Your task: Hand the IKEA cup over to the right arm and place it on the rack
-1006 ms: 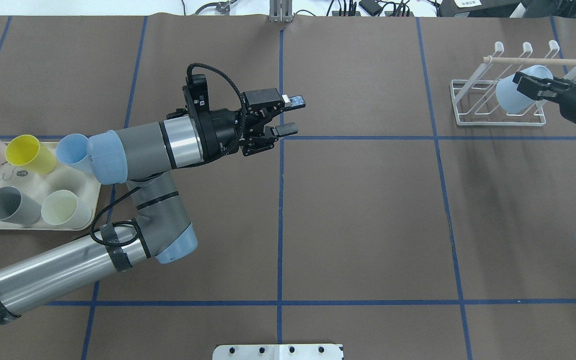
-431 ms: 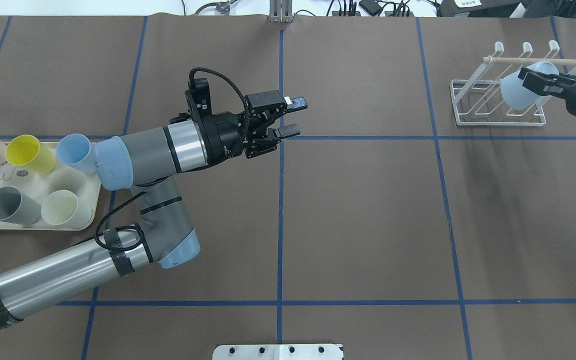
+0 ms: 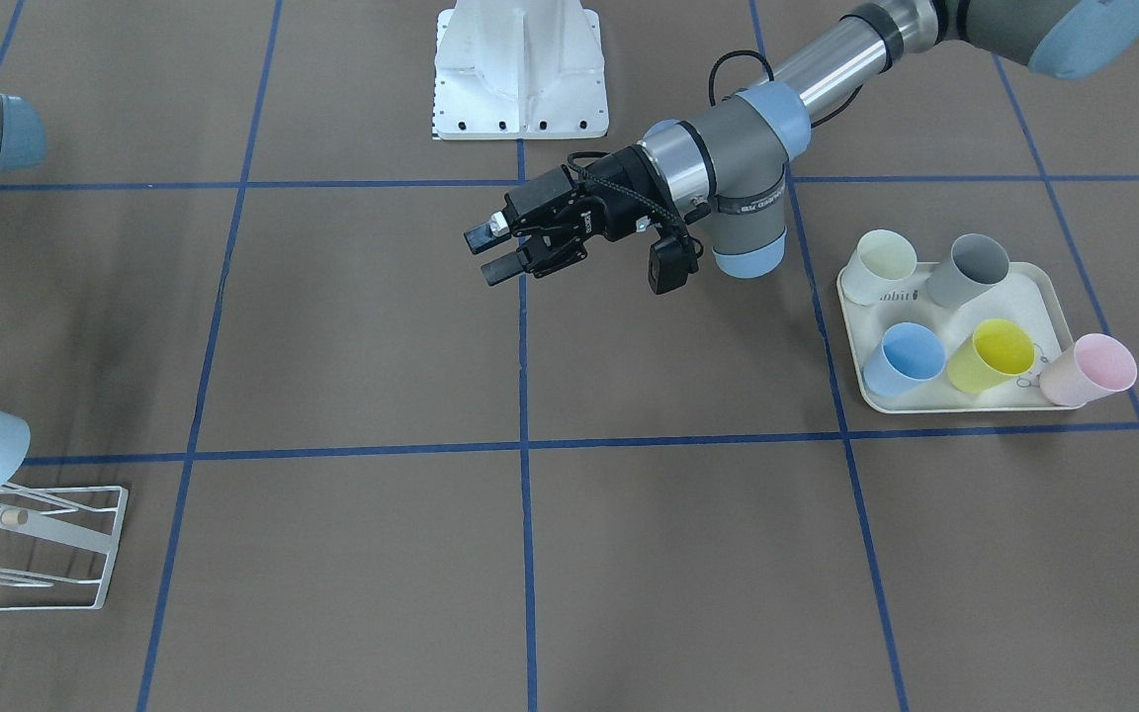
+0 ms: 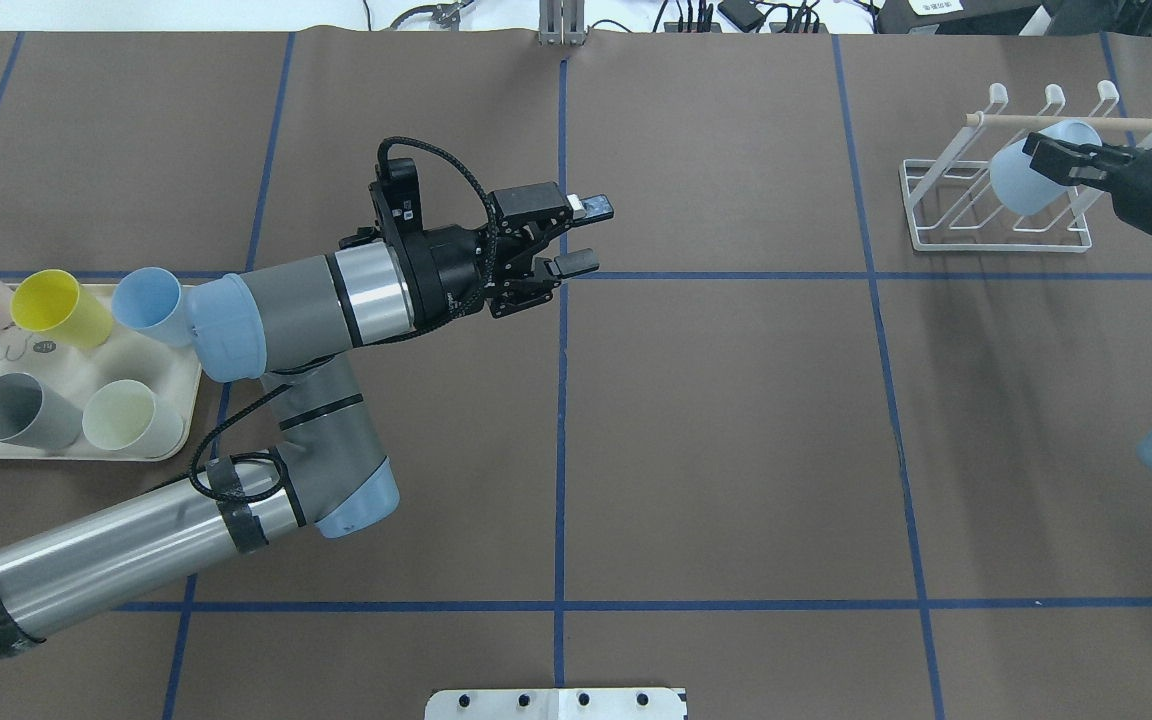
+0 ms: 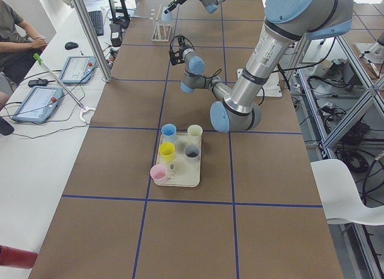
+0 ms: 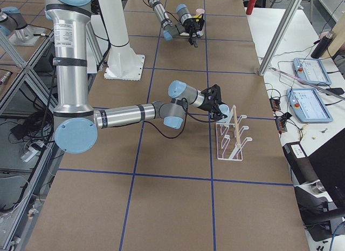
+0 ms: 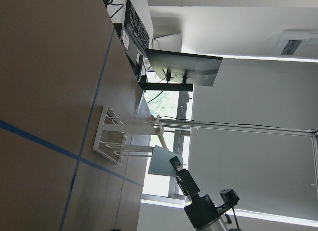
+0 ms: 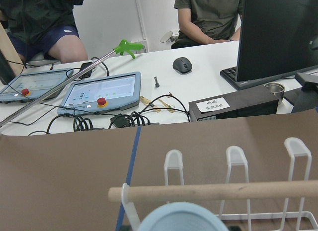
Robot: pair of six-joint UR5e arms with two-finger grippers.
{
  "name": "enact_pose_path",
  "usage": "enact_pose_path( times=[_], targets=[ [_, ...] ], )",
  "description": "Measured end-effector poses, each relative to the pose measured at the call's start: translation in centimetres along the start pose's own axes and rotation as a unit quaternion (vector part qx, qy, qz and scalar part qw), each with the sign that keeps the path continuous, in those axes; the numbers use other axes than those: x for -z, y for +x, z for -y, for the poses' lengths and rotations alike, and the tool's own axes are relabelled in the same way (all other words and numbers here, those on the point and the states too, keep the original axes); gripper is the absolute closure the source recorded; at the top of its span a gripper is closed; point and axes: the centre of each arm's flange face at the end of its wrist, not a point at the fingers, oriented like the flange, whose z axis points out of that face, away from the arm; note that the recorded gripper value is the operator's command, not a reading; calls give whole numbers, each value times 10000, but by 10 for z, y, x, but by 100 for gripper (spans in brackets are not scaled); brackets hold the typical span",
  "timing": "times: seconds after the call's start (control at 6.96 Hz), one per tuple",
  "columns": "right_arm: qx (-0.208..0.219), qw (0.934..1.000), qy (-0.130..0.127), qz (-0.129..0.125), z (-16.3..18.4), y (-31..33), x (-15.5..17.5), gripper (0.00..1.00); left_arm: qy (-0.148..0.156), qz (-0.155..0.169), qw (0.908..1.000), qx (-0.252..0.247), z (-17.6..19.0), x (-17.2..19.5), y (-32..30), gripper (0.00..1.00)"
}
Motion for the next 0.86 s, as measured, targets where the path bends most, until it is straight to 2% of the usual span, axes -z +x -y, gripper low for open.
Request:
enact_pose_path(
  times=[0.14,0.29,0.57,0.86],
  targets=[
    [-9,10000,-33,-40,-3,4,-3,100,-2,2,10000,0,0,0,0,23],
    [-15,10000,-71,-68,-6,7,-6,84,-2,3,10000,-3,0,0,0,23],
    [-21,9998,-178,-44,-10,9,-8,40,-2,5,10000,-4,0,0,-1,23],
    [-20,9996,-276,-9,-13,7,-12,1,-2,6,10000,-4,0,0,-1,23]
  ],
)
